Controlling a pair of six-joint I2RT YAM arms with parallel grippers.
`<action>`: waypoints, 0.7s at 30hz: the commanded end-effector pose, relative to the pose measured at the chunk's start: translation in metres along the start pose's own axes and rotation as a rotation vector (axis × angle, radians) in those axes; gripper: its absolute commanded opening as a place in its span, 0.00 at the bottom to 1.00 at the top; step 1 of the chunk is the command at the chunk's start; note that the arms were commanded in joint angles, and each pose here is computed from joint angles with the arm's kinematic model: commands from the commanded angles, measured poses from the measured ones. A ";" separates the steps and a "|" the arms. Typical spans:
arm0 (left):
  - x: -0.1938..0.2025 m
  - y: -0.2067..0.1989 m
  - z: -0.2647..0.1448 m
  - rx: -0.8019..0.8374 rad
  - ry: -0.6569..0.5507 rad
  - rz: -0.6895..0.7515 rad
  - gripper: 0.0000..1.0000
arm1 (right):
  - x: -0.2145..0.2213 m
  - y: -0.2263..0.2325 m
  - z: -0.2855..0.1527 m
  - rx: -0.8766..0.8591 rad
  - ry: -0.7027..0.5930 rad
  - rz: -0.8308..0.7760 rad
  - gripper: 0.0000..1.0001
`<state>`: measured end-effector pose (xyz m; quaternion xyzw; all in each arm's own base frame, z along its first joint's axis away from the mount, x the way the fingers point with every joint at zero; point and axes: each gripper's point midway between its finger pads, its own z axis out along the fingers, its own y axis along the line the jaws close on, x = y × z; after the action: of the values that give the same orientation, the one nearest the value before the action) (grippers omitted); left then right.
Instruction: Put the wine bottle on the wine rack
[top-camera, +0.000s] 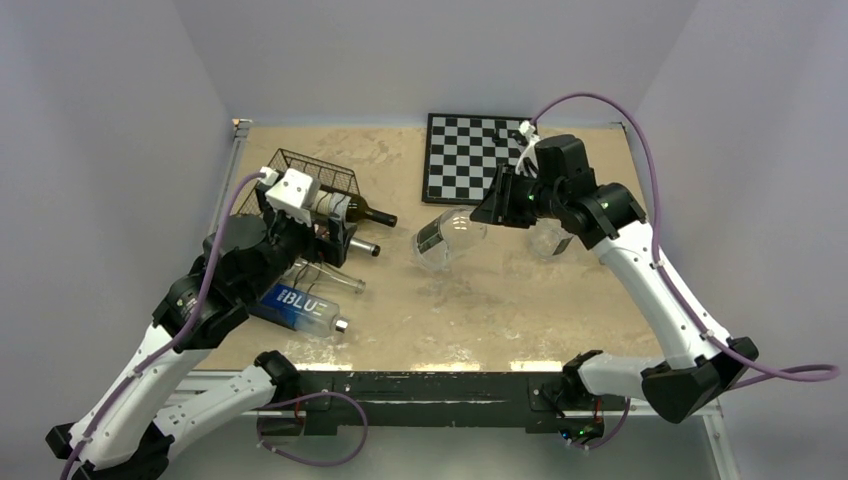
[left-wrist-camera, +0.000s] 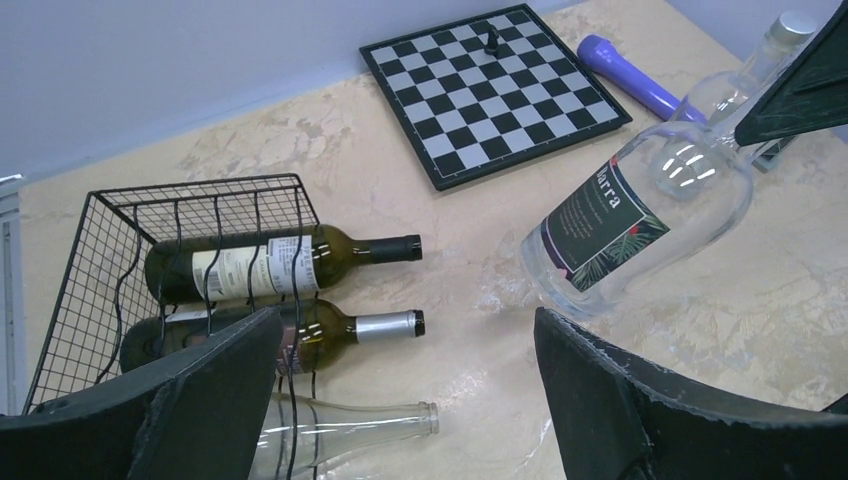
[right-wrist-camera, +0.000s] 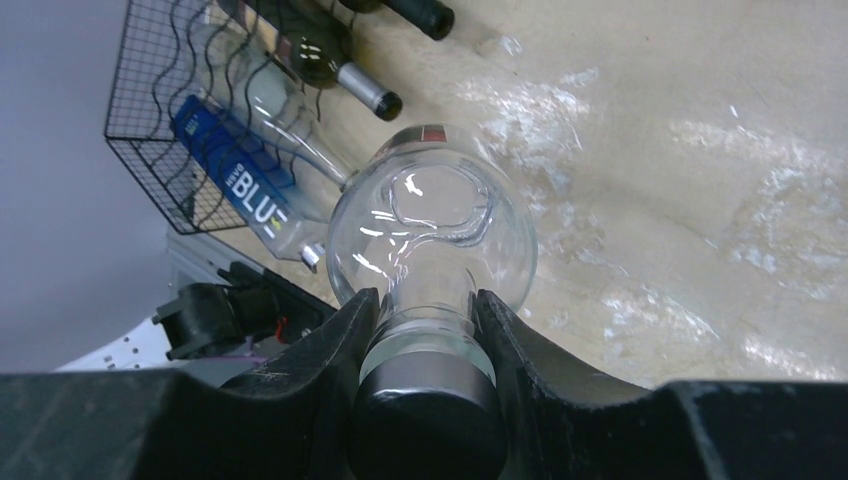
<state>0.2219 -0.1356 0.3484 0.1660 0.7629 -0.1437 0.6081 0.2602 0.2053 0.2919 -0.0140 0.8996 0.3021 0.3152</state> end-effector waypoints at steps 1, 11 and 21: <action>-0.022 0.008 -0.012 -0.032 -0.054 -0.029 0.99 | -0.061 0.075 -0.027 -0.297 -0.207 -0.007 0.00; -0.033 0.017 -0.025 -0.069 -0.081 -0.042 0.99 | -0.089 0.108 -0.017 -0.385 -0.271 0.002 0.00; -0.043 0.023 -0.037 -0.092 -0.100 -0.043 0.99 | -0.109 0.156 -0.008 -0.483 -0.302 -0.019 0.00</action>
<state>0.2122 -0.1115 0.3787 0.1364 0.7517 -0.1269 0.6326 0.3048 0.2820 0.3121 -0.0263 0.8670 0.3774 0.3244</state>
